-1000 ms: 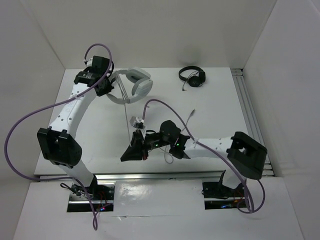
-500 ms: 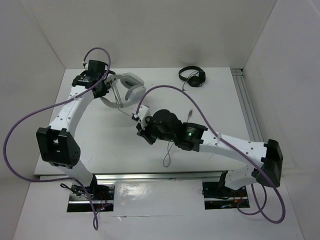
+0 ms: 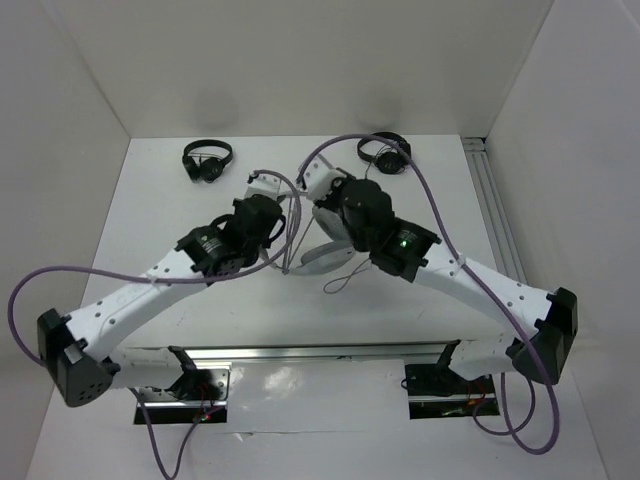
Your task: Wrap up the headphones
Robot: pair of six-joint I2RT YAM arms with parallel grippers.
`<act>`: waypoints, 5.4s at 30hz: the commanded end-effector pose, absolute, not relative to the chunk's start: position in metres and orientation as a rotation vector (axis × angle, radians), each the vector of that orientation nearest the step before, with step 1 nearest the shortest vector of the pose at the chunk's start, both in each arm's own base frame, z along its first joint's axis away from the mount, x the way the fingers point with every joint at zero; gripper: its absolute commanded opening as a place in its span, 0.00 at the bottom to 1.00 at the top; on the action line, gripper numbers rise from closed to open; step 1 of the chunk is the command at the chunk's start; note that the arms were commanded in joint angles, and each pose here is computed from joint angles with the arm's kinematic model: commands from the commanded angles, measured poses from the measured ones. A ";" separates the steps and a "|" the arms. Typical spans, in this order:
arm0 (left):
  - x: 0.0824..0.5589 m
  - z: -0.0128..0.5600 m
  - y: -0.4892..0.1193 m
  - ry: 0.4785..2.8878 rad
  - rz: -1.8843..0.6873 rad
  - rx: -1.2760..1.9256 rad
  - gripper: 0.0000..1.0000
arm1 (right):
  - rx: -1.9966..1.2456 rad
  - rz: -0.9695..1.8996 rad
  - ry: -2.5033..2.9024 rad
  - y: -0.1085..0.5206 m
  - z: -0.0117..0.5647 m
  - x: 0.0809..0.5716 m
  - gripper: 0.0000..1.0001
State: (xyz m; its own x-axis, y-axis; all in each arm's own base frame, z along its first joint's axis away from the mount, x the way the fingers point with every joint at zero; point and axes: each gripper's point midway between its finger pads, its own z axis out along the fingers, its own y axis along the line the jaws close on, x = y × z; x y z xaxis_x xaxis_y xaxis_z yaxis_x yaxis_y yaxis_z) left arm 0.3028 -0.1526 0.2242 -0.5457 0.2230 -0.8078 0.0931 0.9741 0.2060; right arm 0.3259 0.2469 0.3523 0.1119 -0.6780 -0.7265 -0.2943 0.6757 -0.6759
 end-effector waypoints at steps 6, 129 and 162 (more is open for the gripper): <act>0.232 0.248 -0.149 2.050 0.135 0.592 0.00 | -0.403 -0.356 1.326 0.144 0.451 0.394 0.00; 0.296 0.176 -0.151 2.286 0.323 0.543 0.00 | -0.559 -0.096 1.289 0.172 0.439 0.379 0.01; 0.199 0.270 -0.204 2.157 -0.005 0.889 0.00 | -0.574 0.213 1.369 0.154 0.399 0.448 0.00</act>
